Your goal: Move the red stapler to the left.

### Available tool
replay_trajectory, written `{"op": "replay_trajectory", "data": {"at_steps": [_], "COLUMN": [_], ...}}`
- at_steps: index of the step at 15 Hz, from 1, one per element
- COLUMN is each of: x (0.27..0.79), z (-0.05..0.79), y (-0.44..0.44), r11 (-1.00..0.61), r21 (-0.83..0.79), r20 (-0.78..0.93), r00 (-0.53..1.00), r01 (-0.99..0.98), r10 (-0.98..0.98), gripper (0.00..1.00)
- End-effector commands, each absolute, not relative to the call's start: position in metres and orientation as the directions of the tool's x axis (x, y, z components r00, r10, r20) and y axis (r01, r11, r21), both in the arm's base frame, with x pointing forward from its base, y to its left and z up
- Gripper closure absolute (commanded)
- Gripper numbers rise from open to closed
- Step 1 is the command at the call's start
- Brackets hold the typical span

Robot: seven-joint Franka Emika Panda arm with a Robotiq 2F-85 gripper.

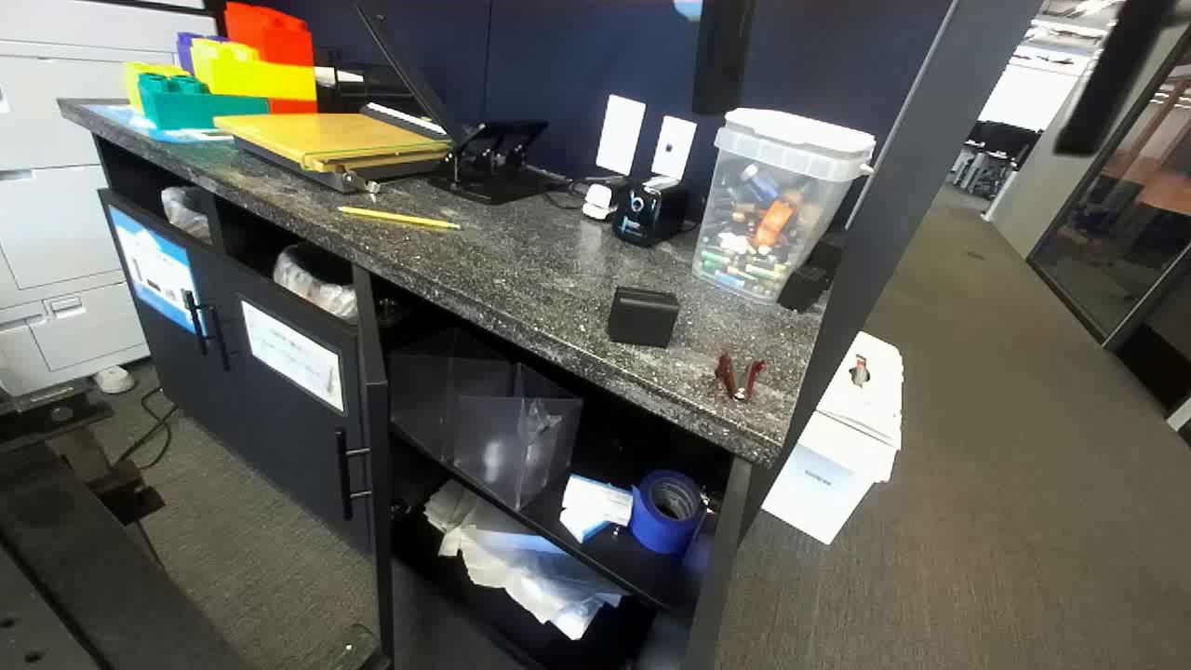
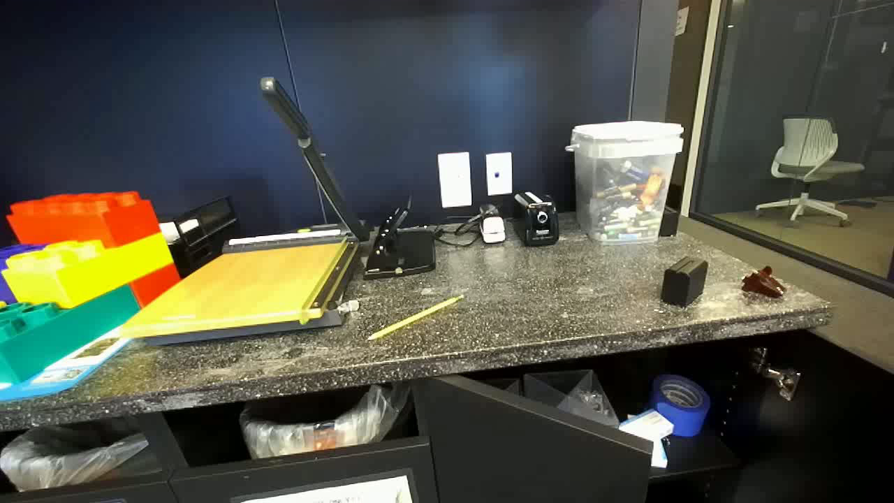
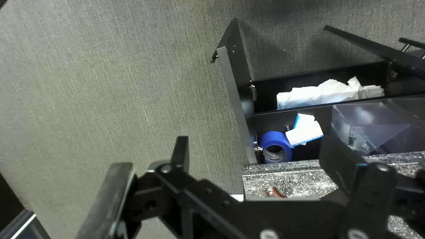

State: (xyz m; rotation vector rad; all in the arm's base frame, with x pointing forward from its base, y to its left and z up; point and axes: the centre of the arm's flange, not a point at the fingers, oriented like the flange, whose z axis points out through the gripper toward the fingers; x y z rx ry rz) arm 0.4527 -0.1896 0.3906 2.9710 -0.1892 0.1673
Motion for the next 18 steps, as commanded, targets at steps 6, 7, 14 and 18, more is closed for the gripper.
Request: {"op": "replay_trajectory", "data": {"at_steps": [6,7,14,18], "x": [0.484,0.501,0.639,0.693], "z": [0.400,0.404,0.398,0.351], "y": [-0.180,-0.176,-0.153,-0.169], "r11": [-0.978,-0.977,-0.958,-0.954], "r21": [0.159,0.165,0.230,0.256], "r20": [0.109,0.106,0.042,0.024], "r00": [0.987,0.988,0.985,0.987], "r01": [-0.132,-0.131,-0.170,-0.157], "r10": [-0.115,-0.115,-0.165,-0.156], "gripper": [0.00,0.00,0.00,0.00]}}
